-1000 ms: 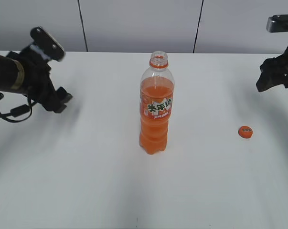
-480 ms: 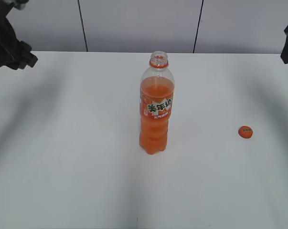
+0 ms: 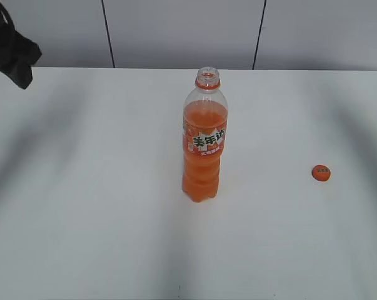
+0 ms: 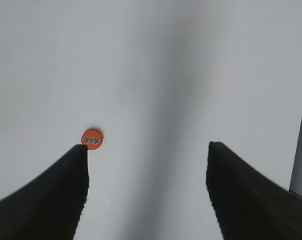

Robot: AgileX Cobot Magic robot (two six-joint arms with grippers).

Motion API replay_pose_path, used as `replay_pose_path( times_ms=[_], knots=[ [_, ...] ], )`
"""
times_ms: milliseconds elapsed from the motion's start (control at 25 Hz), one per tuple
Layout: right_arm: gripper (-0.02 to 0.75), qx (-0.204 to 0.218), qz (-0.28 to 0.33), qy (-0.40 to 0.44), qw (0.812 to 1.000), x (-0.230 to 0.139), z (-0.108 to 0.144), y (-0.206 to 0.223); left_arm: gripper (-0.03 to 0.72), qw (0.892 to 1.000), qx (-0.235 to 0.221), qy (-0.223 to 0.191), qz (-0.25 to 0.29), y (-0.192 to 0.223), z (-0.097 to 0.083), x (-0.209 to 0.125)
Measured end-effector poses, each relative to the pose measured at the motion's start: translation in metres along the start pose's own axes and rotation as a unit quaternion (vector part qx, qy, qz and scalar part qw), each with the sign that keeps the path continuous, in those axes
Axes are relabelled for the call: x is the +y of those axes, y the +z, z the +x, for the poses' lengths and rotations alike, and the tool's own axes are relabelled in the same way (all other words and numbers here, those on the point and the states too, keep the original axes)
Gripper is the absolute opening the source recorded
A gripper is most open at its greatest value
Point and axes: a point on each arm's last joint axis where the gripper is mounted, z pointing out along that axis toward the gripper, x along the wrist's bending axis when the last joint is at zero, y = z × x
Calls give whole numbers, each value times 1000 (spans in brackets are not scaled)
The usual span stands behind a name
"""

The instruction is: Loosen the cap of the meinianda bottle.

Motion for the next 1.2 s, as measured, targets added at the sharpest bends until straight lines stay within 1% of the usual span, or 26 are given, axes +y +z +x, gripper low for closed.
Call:
replay_pose_path(
  times_ms=[160, 240, 360, 480, 640, 720, 960, 1200],
  knots=[
    [547, -19, -17, 1, 1000, -4, -1, -19, 499, 996, -51, -42, 56, 3, 11, -13],
    [547, -26, -31, 2, 999, -6, -1, -32, 499, 993, -63, -64, 71, 5, 20, -18],
    [547, -31, -56, 11, 998, -11, 2, -54, 499, 991, -64, -87, 75, 5, 34, -22],
    [547, -36, -79, 19, 996, -18, 4, -74, 499, 992, -61, -94, 61, -7, 39, -26],
    [547, -37, -87, 22, 995, -36, 9, -88, 499, 991, -73, -103, 37, -30, 37, -37],
    [547, -37, -85, 24, 995, -47, 12, -92, 499, 990, -85, -108, 36, -36, 33, -47],
    [547, -32, -82, 39, 995, -88, 23, -103, 499, 988, -96, -115, 21, -48, 21, -87],
    [547, -28, -69, 58, 996, -132, 34, -103, 499, 988, -95, -118, 6, -58, 10, -130]
  ],
)
